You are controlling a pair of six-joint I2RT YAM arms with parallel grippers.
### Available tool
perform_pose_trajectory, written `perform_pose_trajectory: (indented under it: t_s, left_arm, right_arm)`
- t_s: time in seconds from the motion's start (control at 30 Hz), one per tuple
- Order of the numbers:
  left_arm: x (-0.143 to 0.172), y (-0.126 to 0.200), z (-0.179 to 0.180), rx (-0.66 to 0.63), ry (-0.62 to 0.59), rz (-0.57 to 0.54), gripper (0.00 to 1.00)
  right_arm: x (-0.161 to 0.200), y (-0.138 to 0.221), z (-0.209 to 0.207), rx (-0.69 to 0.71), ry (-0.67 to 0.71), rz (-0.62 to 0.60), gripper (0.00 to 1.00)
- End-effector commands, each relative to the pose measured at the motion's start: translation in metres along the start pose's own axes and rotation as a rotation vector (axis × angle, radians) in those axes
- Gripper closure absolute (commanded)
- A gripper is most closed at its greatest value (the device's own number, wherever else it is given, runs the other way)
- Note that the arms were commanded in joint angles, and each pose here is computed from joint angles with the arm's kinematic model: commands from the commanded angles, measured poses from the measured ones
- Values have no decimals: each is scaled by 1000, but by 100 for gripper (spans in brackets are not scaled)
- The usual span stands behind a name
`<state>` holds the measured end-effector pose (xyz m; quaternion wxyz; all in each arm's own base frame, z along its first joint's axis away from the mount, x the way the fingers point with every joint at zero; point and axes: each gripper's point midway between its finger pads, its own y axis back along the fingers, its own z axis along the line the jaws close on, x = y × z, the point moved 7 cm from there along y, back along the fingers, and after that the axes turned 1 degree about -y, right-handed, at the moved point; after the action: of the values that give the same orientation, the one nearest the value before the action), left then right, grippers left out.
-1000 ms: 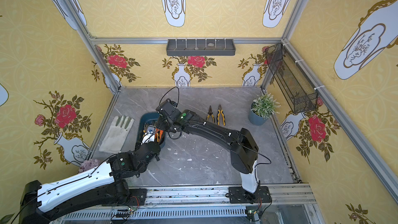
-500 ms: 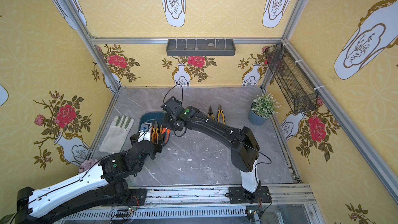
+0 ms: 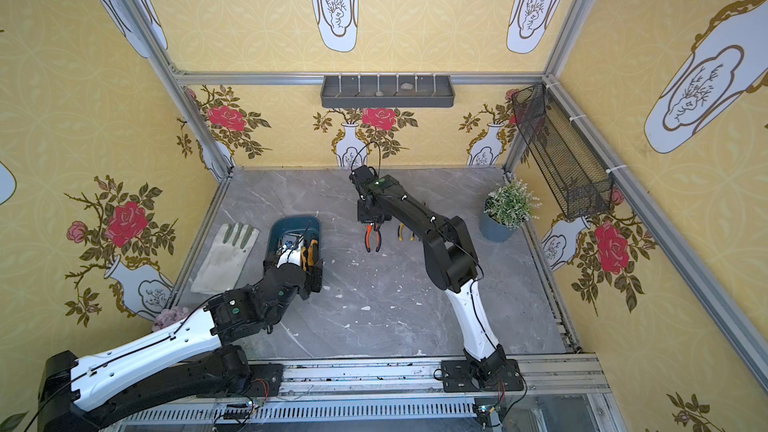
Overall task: Take the pliers out of the storage box
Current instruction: Place the pliers at the center of the board.
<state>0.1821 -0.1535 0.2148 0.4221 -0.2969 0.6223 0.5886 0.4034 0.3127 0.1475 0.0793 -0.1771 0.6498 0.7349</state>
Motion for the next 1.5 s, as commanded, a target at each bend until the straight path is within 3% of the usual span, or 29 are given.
perform_pose_trajectory:
  t_s: [0.0, 0.23, 0.6, 1.0, 1.37, 1.47]
  left_arm:
    - [-3, -12, -4, 41, 45, 7, 3]
    - [-7, -24, -8, 63, 26, 46, 4]
    - [-7, -41, -15, 71, 17, 71, 4]
    - [-4, -45, -16, 76, 28, 79, 4]
    - [1, -48, -13, 73, 58, 81, 4]
    - [-1, -48, -13, 77, 59, 80, 4]
  right_arm:
    - [-18, -16, -17, 18, 39, -5, 100]
    - [-45, -53, -44, -54, -22, -8, 100]
    - [-42, -88, -49, -100, -35, 35, 93]
    - [-41, -93, -55, -58, -56, 39, 79]
    - [-36, -92, -60, -23, -64, 50, 73]
    - [-35, -91, -61, -17, -61, 50, 64]
